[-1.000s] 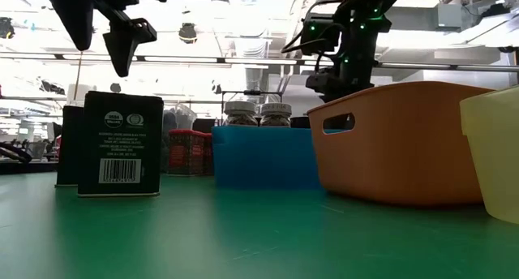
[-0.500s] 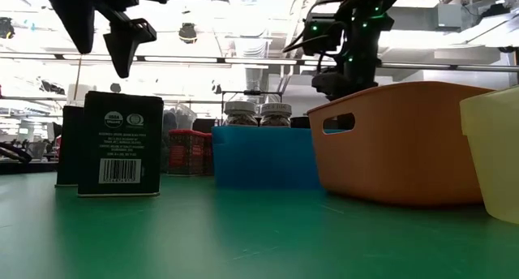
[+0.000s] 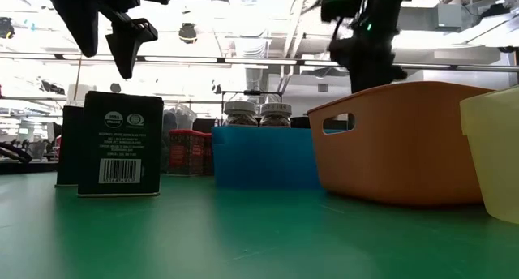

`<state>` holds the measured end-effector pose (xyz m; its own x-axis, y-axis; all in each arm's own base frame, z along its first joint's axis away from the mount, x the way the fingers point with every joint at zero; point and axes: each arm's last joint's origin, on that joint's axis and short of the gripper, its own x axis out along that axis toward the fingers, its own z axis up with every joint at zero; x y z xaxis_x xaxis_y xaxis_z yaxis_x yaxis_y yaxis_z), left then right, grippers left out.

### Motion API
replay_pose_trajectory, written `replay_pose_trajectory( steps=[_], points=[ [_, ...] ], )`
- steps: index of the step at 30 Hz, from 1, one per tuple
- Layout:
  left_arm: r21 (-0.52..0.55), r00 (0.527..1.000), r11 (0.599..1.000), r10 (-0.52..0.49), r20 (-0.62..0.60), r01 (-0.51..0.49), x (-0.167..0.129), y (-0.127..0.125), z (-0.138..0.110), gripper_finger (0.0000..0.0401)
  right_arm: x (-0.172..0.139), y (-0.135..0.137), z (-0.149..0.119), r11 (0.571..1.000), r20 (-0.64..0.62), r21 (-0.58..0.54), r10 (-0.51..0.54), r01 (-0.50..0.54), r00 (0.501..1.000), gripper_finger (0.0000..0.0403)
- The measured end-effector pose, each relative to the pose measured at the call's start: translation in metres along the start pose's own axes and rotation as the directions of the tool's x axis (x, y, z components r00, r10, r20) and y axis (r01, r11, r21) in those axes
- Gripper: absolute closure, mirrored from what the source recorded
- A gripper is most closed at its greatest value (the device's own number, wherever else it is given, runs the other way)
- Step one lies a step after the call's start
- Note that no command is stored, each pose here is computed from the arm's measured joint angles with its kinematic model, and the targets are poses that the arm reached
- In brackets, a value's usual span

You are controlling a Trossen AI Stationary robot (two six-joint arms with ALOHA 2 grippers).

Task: Sort spices by type
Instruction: Put the top right black seasoning can into the orange bin

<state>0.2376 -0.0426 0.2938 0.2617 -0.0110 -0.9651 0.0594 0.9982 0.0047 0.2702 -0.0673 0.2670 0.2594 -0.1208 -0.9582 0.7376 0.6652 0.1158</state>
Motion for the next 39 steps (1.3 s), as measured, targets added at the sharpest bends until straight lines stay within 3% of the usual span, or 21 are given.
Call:
replay_pose_trajectory(
  steps=[6,10,21,29,39],
  points=[
    [-0.003,0.998,0.998,0.066,0.008,-0.066,0.000,0.005,0.001,0.0083,-0.040,0.026,-0.028,0.983,0.048,-0.045,0.181,-0.179,0.982,0.0240],
    [-0.067,0.991,0.989,0.133,0.010,-0.132,0.000,0.014,0.001,0.0083,-0.054,0.045,-0.054,0.967,0.031,-0.017,0.253,-0.253,0.967,0.0240],
    [-0.257,0.975,0.943,0.220,0.012,-0.210,0.000,0.044,0.003,0.0083,-0.058,0.091,-0.110,0.943,-0.067,0.095,0.324,-0.318,0.944,0.0240],
    [-0.361,0.974,0.912,0.224,0.037,-0.196,-0.001,0.062,0.005,0.0083,-0.038,0.114,-0.123,0.963,-0.113,0.113,0.256,-0.243,0.960,0.0240],
    [-0.338,0.980,0.925,0.194,0.035,-0.171,0.000,0.063,0.005,0.0083,-0.023,0.141,-0.120,0.997,-0.134,-0.012,0.069,-0.071,0.989,0.0233]
  ],
)
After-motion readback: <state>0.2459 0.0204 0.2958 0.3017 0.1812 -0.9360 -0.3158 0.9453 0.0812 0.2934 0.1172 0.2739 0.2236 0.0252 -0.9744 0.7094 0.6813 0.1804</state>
